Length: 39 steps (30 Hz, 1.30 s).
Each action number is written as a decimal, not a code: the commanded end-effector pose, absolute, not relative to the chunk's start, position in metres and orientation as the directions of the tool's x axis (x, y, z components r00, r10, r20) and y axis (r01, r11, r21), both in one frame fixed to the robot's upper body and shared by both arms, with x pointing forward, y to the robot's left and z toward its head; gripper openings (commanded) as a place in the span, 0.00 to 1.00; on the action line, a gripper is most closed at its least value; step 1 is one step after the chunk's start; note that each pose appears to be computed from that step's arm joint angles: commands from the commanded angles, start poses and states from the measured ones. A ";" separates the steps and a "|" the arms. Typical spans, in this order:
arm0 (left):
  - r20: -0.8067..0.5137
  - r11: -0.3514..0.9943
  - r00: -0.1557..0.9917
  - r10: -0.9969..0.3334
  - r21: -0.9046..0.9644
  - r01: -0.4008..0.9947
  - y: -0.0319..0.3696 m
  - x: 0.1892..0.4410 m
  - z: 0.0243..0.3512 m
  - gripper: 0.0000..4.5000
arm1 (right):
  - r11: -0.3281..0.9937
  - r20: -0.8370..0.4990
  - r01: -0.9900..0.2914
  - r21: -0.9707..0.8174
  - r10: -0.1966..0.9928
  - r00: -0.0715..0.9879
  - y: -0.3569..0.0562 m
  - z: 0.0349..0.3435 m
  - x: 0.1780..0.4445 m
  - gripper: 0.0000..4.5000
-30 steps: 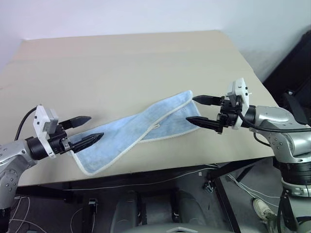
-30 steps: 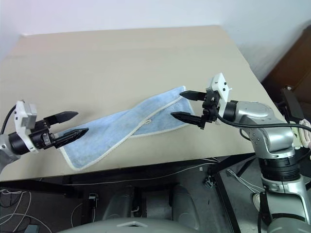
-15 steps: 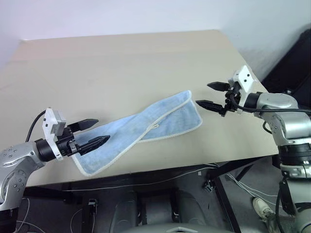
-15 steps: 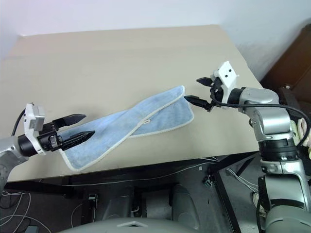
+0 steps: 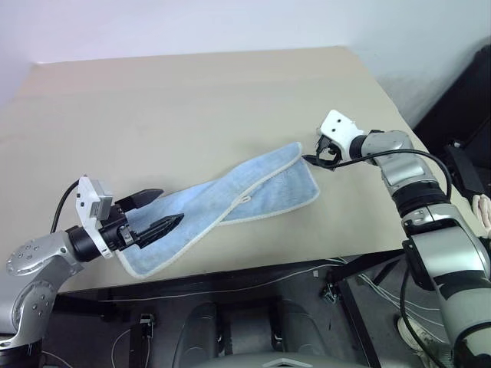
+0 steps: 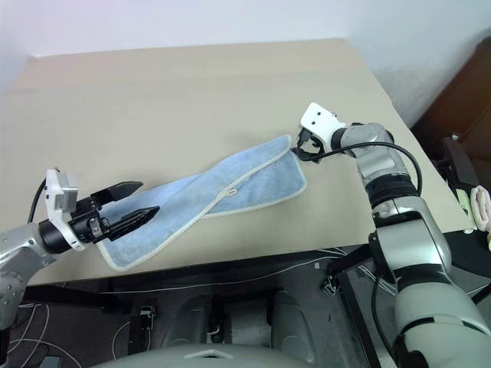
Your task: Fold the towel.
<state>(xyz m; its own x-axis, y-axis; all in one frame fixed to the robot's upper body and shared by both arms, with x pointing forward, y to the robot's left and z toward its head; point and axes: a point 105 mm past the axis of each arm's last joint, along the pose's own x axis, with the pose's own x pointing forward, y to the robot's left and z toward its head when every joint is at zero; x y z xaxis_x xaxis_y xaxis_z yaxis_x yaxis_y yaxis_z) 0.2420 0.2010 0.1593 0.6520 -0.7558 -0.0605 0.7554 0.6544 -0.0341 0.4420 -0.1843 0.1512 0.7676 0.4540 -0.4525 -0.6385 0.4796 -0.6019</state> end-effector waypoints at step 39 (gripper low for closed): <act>-0.070 0.704 0.707 -0.703 0.067 0.707 0.200 0.222 0.149 1.00 | 0.393 -0.403 -0.614 -0.685 0.498 0.768 -0.124 0.150 0.459 0.16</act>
<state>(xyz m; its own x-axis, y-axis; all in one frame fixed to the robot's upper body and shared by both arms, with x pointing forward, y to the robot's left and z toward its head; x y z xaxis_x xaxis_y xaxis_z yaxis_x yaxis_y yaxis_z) 0.2243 0.2020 0.1357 0.7045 -0.7007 -0.1127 0.7060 0.7081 0.0112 0.4555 -0.1255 0.1314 0.7551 0.4810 -0.4455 -0.6410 0.3992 -0.6555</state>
